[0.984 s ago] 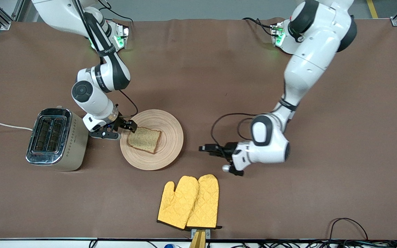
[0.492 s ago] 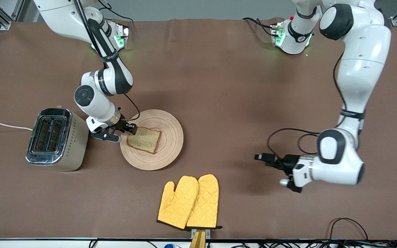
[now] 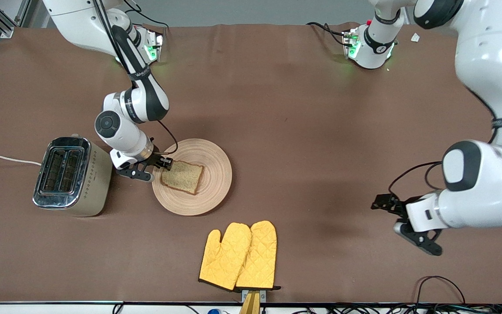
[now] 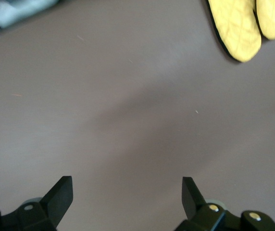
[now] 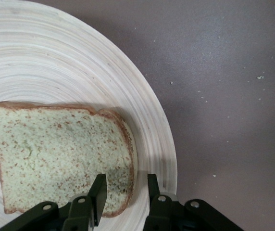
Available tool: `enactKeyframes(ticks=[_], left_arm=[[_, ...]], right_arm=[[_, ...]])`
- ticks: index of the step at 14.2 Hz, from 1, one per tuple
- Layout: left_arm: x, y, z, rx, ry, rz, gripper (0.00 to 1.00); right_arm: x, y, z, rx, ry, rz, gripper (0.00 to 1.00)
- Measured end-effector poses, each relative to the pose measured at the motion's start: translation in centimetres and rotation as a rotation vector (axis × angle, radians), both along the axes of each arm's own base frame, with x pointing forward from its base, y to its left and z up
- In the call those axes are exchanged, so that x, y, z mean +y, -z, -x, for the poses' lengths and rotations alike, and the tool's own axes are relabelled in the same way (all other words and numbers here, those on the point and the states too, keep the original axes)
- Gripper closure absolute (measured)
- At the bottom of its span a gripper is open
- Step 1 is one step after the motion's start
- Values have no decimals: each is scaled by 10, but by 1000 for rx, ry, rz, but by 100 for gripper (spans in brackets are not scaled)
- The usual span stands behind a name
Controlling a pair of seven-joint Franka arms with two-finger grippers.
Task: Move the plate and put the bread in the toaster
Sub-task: 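Withdraw the left gripper while the right gripper lowers onto the bread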
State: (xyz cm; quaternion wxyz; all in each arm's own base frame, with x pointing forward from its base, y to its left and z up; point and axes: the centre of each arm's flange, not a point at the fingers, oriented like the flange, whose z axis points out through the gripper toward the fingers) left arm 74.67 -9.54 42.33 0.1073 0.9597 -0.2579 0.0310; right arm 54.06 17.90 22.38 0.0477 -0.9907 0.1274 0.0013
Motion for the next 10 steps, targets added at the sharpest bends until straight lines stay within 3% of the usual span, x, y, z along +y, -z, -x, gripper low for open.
enactKeyframes(ticks=[5,10], left_arm=[[46,-122,34,-84,-68,-146,0],[43,-213,93,-56,-224,-200,0]], right_arm=[[1,4,-1,5,2,3,63],[4,5,-1,5,-2,3,66]])
